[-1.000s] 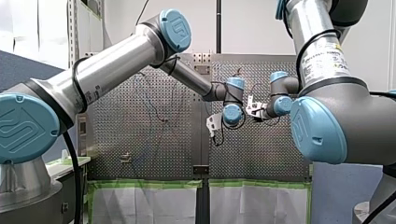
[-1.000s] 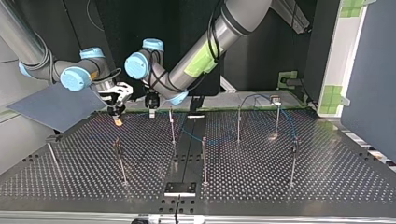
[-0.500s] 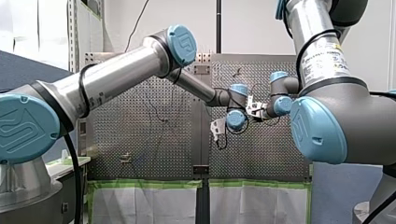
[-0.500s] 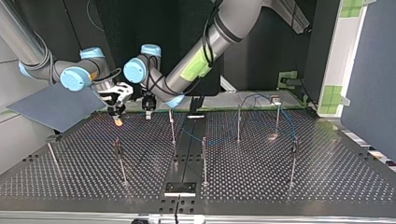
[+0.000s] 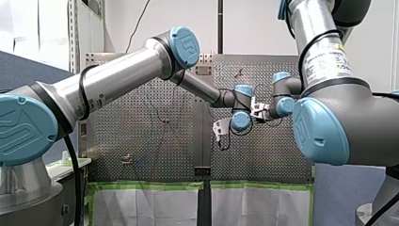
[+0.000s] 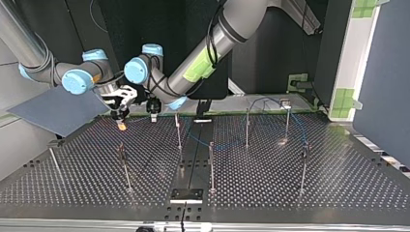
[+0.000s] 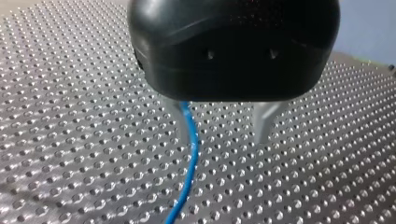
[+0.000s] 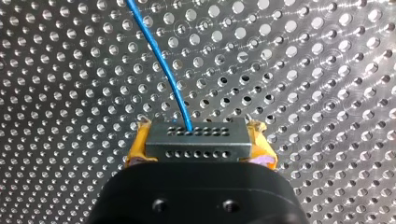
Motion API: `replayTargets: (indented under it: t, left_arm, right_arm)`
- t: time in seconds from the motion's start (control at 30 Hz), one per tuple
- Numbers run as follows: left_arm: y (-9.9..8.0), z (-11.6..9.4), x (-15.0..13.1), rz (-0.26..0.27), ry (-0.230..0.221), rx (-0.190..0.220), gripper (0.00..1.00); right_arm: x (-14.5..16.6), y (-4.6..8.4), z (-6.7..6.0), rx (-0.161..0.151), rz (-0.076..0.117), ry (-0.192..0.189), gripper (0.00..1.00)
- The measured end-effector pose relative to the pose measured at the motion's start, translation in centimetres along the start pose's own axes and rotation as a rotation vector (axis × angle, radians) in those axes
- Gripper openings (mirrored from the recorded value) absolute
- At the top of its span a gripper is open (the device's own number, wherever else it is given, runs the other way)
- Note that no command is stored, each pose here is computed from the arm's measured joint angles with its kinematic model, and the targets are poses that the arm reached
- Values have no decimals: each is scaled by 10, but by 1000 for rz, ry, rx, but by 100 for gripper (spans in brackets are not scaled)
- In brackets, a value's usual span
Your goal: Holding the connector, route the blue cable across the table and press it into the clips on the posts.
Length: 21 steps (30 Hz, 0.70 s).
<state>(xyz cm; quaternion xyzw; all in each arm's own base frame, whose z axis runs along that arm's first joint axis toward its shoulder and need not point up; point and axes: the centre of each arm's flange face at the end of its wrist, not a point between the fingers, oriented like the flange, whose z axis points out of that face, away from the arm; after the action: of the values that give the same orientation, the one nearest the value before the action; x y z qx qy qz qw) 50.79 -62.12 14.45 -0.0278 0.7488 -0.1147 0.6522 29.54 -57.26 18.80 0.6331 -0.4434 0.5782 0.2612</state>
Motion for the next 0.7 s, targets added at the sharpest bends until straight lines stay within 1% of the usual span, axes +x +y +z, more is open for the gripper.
replayTargets:
  t: [0.13,0.23,0.3,0.47,0.57,0.7]
  left_arm:
    - [1,-2,-1,-21,-12,-30,0]
    - [0,-3,-3,-36,-22,-42,0]
    - [-1,-5,-4,-42,-24,-50,0]
    - [-2,-15,-10,-44,-21,-83,0]
    - [-4,-23,-18,-47,-20,-105,0]
    - [-6,-37,-33,-47,-23,-130,0]
  right_arm:
    - [0,0,0,0,0,0,0]
    - [0,0,0,0,-2,-1,0]
    - [0,0,0,0,-4,-1,0]
    - [3,0,0,0,-9,4,0]
    - [12,-1,-2,1,-13,19,0]
    - [30,-6,-7,5,-15,47,0]
